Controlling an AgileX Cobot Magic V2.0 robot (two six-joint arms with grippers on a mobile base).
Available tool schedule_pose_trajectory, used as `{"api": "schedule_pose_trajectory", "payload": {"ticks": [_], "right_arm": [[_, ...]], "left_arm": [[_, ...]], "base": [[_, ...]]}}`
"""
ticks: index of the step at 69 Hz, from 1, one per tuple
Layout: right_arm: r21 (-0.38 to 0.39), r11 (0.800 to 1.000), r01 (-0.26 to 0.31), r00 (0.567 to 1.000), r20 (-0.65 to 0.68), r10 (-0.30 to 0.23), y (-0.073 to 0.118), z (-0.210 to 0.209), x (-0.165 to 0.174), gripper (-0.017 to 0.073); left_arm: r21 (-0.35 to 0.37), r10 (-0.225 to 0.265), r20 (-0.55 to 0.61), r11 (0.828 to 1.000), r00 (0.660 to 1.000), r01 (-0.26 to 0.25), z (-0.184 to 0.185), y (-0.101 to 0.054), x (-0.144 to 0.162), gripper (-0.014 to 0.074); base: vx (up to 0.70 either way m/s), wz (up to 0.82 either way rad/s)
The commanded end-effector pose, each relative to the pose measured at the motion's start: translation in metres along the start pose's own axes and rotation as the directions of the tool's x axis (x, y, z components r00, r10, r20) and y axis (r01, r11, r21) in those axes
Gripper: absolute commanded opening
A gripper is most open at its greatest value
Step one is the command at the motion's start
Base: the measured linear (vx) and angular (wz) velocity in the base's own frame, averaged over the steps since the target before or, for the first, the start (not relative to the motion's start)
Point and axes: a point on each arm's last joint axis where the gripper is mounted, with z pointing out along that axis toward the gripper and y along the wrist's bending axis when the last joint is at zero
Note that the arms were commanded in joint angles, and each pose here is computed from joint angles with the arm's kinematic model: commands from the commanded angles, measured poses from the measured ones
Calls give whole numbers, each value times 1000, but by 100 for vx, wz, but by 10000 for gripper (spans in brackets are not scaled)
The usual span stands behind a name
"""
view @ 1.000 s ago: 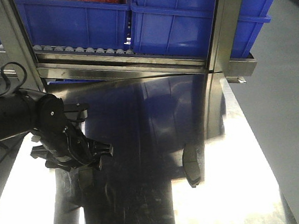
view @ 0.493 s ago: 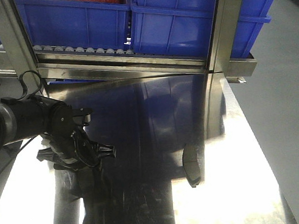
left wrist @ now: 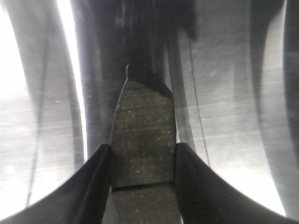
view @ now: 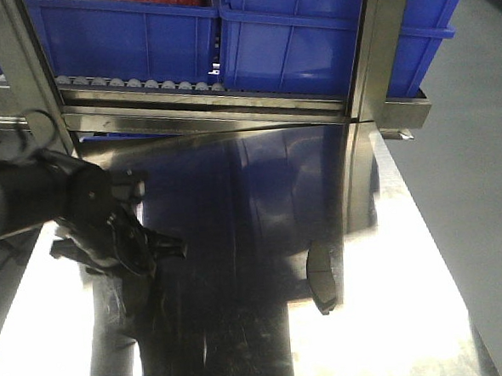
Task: Move and align brake pads A on conveyor
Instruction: 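Lift the brake pad off the table with the left gripper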
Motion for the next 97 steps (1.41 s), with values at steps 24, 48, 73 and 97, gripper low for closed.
{"api": "schedule_pose_trajectory", "payload": {"ticks": [24, 48, 73, 97], "right_arm": [[4, 1000, 16, 996, 85, -16, -1, -1, -14, 473], [4, 1000, 16, 996, 85, -16, -1, -1, -14, 473], [4, 1000, 16, 996, 85, -16, -1, -1, -14, 473], [4, 1000, 16, 996, 85, -16, -1, -1, -14, 473]], "left_arm": [[101, 2, 447, 993, 894, -53, -158, 38, 65, -7], [151, -31, 692, 983, 721, -103, -212, 88, 177, -7], [128, -6, 844, 974, 536, -189, -205, 117, 250, -6], [130, -11, 846, 974, 533, -187, -206, 117, 251, -6]], "base": [[0, 0], [0, 0], [0, 0], [0, 0]]}}
